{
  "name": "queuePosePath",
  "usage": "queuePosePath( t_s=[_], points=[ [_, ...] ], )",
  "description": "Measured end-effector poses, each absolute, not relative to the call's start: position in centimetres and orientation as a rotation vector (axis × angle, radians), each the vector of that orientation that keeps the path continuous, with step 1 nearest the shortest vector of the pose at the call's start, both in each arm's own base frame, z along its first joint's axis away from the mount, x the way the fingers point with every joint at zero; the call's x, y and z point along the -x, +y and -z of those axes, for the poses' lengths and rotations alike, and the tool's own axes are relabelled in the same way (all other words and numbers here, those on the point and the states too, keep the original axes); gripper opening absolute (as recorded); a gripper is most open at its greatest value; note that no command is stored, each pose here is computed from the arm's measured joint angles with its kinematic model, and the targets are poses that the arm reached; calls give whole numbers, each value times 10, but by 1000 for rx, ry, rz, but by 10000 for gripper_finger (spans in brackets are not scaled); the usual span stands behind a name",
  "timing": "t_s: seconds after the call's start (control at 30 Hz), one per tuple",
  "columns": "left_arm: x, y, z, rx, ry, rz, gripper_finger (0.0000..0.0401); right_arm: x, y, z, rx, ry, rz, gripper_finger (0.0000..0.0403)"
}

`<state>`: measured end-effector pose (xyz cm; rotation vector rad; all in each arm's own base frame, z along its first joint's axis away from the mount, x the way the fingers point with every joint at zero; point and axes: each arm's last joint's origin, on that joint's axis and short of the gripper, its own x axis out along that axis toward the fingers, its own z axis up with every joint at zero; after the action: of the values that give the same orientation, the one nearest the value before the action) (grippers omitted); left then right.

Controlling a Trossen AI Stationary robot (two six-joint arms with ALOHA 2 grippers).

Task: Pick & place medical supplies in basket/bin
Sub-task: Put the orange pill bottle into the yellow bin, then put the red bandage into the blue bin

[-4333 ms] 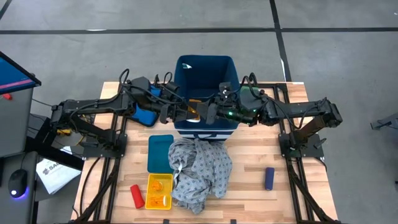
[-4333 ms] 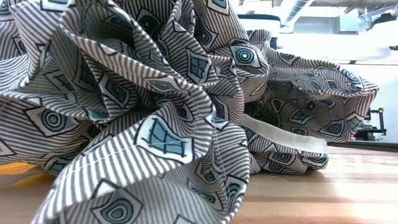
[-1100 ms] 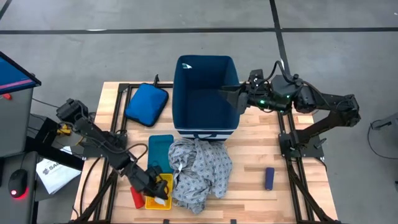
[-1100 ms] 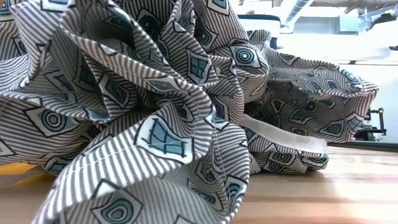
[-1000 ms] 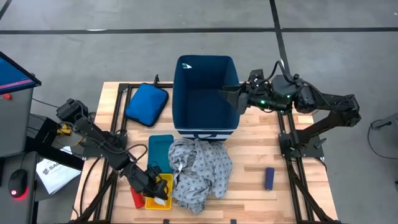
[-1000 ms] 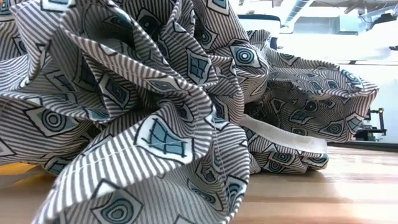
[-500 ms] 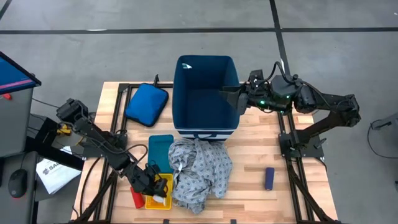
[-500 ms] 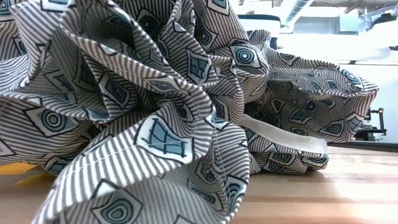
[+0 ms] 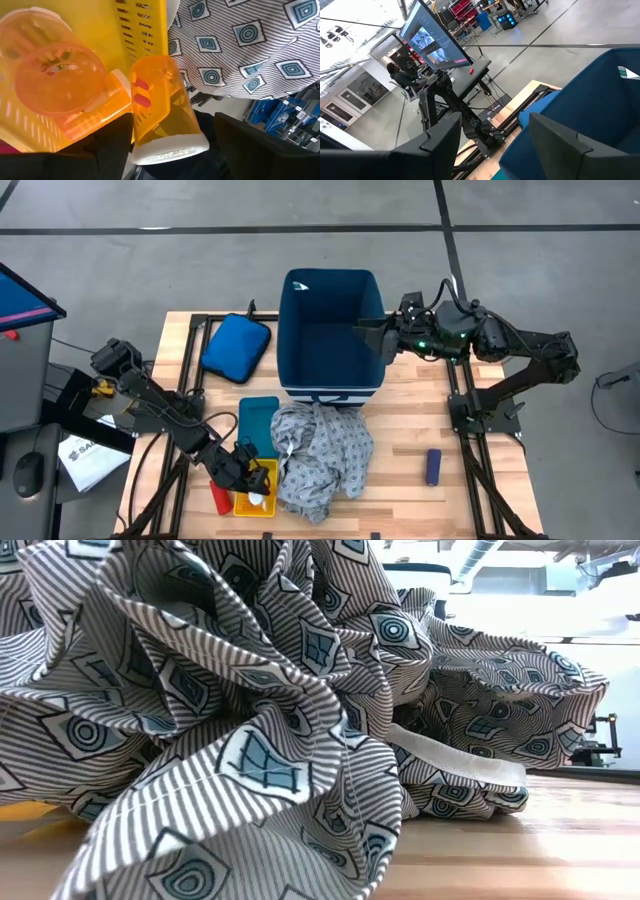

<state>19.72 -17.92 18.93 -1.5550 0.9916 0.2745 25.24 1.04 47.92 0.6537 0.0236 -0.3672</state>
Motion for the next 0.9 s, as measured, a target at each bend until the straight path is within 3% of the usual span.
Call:
queuePosePath(
  t_s=[0.57, 0.9],
  points=[
    [-191, -178, -187, 1519, 1109, -288, 281, -253, 10, -479, -654, 24, 367, 228],
    [-166, -152, -225, 1460, 1020, -240, 282, -253, 10, -479, -654, 24, 368, 228]
  ],
)
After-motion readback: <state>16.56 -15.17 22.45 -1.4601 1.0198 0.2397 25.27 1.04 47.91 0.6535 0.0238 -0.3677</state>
